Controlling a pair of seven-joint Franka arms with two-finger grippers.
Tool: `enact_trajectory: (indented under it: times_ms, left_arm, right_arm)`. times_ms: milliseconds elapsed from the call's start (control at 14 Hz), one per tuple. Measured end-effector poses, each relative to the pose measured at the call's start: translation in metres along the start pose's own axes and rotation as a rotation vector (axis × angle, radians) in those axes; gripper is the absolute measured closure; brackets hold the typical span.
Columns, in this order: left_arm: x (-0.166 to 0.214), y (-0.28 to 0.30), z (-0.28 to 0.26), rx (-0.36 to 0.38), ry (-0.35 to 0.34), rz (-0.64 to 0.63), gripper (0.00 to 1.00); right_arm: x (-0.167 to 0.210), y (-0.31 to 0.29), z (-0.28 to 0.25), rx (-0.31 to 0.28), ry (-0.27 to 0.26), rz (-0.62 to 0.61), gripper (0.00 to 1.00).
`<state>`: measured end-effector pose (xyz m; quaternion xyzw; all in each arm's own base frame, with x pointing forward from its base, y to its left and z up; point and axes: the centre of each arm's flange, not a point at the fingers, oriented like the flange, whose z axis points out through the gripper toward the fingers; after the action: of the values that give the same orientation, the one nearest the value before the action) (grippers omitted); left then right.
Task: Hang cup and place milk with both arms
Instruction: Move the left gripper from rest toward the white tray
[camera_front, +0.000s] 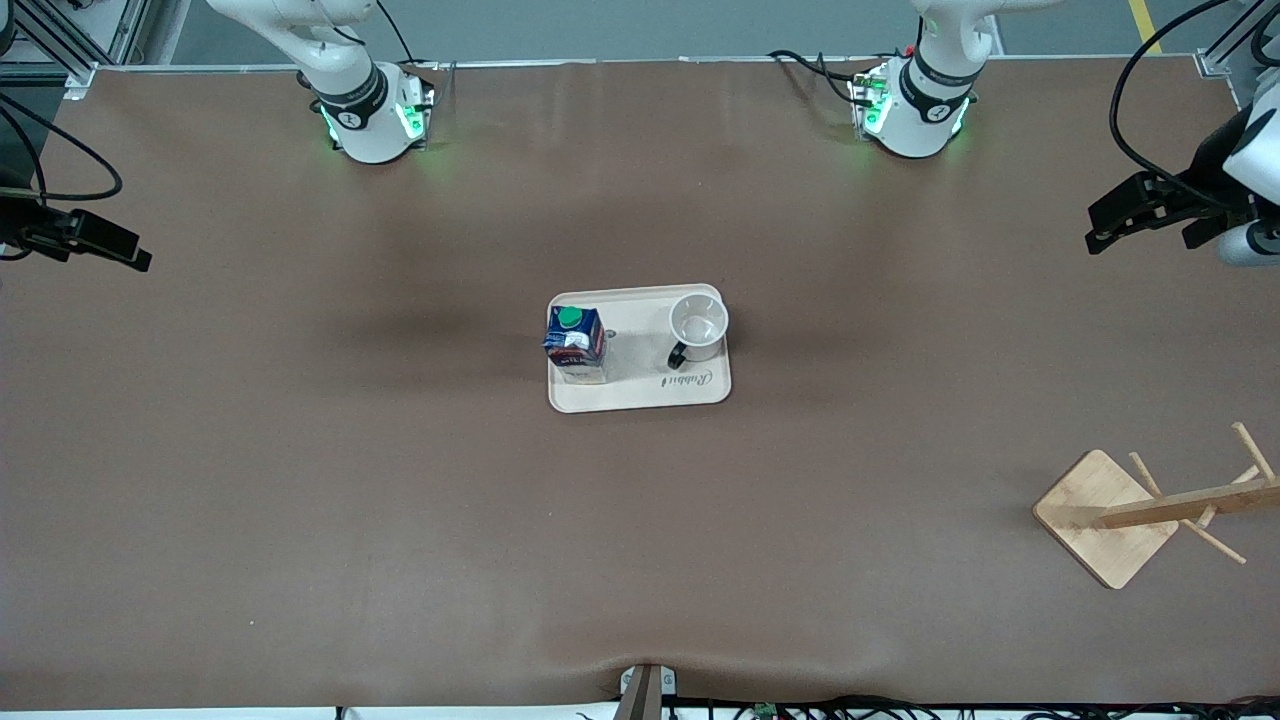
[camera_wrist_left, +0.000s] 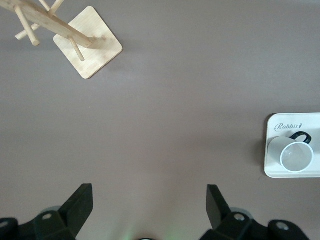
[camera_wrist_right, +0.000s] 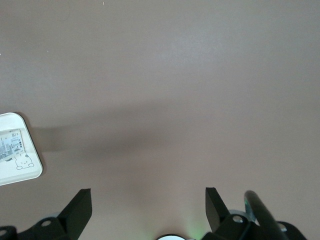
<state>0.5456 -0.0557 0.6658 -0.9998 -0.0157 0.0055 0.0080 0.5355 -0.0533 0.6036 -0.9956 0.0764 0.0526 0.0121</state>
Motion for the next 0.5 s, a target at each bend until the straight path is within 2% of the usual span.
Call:
enact_trajectory:
  times_ms: [500]
  left_arm:
    - [-0.013, -0.012, -0.024, 0.002, 0.037, -0.022, 0.0]
  right_arm:
    - [0.0, 0.0, 0.0, 0.0, -0.001, 0.0, 0.0]
